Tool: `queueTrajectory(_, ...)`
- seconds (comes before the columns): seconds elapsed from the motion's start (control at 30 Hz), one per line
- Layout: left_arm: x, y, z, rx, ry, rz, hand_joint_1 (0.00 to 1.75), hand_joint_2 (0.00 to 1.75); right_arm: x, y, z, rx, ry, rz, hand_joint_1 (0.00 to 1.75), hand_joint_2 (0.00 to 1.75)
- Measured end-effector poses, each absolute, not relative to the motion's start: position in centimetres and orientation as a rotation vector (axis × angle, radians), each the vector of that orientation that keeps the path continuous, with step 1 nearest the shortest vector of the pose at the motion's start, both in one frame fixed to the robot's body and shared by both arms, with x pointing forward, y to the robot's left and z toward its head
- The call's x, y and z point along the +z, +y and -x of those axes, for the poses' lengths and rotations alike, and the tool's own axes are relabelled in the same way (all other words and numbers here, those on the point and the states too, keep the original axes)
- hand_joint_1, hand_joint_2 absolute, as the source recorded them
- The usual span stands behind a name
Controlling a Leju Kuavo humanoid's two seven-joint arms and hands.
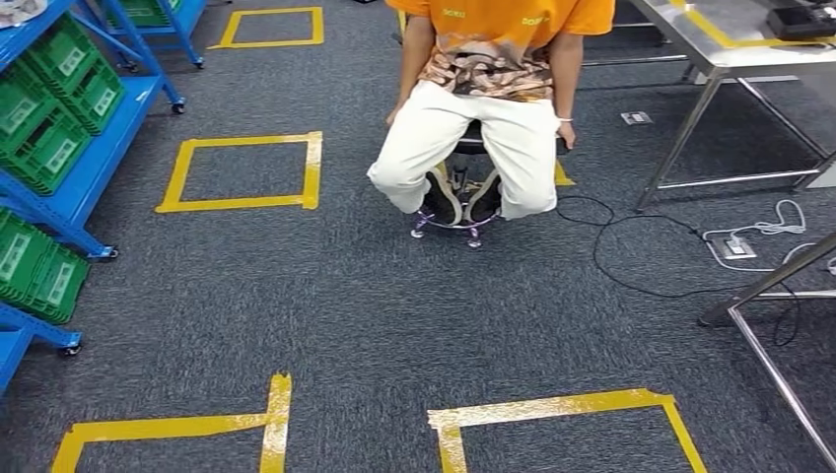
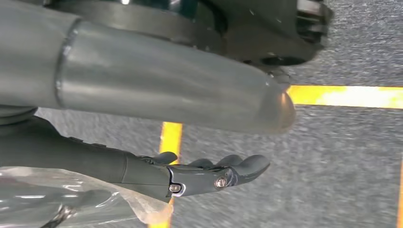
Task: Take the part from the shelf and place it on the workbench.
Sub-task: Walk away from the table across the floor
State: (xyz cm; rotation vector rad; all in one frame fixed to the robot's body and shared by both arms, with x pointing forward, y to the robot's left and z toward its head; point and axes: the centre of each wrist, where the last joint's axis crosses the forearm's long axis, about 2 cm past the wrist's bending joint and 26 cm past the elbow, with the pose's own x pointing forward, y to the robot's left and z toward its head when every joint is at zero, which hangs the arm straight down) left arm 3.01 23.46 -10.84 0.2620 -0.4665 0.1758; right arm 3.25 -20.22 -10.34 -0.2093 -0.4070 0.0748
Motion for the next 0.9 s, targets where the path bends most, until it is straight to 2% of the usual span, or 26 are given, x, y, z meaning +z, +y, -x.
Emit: queueTrajectory(0.9,-10.85,23.65,-2.94,0.135,-0.467,-0.279,0.0,0.0,-10.38,-20.3,-3.11,0.07,-0.411,0.2,0.0,0.0)
